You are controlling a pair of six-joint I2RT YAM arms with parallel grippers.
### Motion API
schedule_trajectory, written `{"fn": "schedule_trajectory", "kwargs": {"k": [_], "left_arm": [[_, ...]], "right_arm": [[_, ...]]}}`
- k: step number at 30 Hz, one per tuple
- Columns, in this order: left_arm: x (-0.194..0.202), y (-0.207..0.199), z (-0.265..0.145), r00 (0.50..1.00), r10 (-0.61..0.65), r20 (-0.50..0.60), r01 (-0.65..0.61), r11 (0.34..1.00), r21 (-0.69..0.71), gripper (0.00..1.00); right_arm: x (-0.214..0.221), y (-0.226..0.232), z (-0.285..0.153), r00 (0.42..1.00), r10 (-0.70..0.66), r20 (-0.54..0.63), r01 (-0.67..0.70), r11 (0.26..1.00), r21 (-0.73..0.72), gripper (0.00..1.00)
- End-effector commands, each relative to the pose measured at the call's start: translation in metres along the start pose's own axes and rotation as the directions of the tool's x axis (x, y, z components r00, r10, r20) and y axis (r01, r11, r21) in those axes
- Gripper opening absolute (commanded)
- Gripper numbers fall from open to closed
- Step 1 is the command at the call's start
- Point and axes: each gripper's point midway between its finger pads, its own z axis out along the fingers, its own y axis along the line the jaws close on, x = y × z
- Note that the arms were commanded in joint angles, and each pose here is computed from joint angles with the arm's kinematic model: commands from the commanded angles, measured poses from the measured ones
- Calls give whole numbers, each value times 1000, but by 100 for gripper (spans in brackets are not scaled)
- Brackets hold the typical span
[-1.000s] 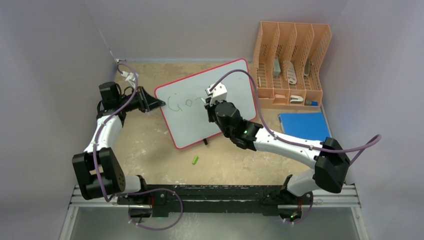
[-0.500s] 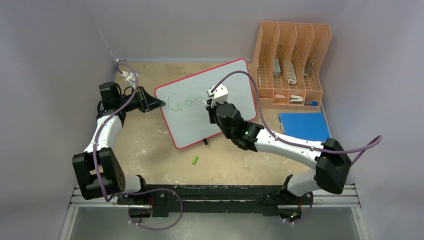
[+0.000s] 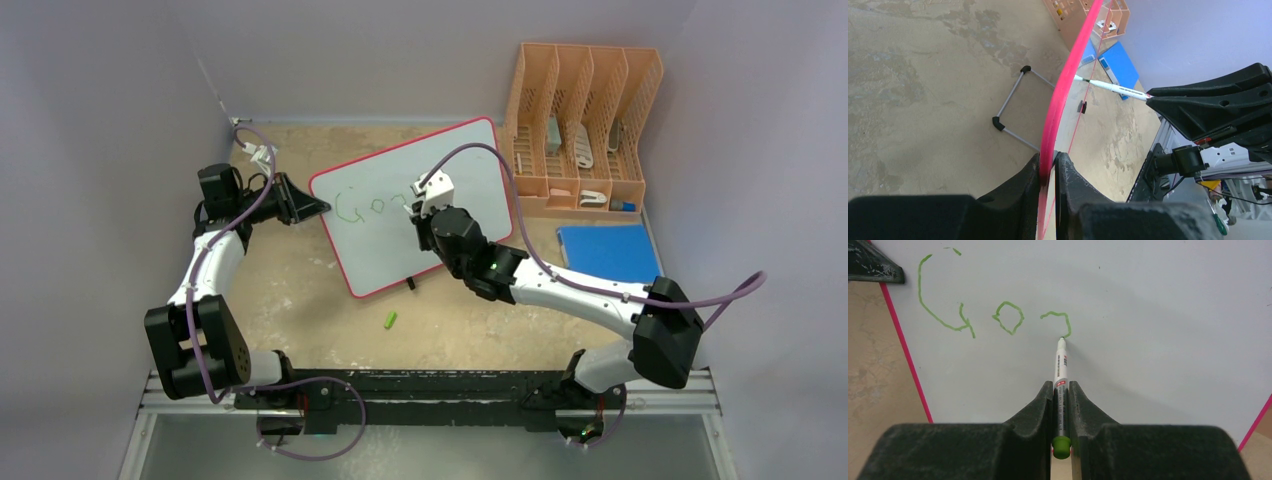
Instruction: Write a sentence on the whiteboard
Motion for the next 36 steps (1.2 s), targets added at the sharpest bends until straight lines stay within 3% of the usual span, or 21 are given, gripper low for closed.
{"fn": "schedule_trajectory", "kwargs": {"k": [1,14,36], "left_arm": [[2,1,5,1000,16,-11,-16,1000,-23,0],[3,0,5,1000,16,-12,-17,1000,-21,0],[3,0,5,1000,18,-11,-19,1000,-21,0]], "right_arm": [[-14,9,-5,1000,10,29,-8,999,-44,0],[-22,24,1,999,-4,44,8,997,-79,0],[-37,14,10,997,-4,77,4,1000,-1,0]]}}
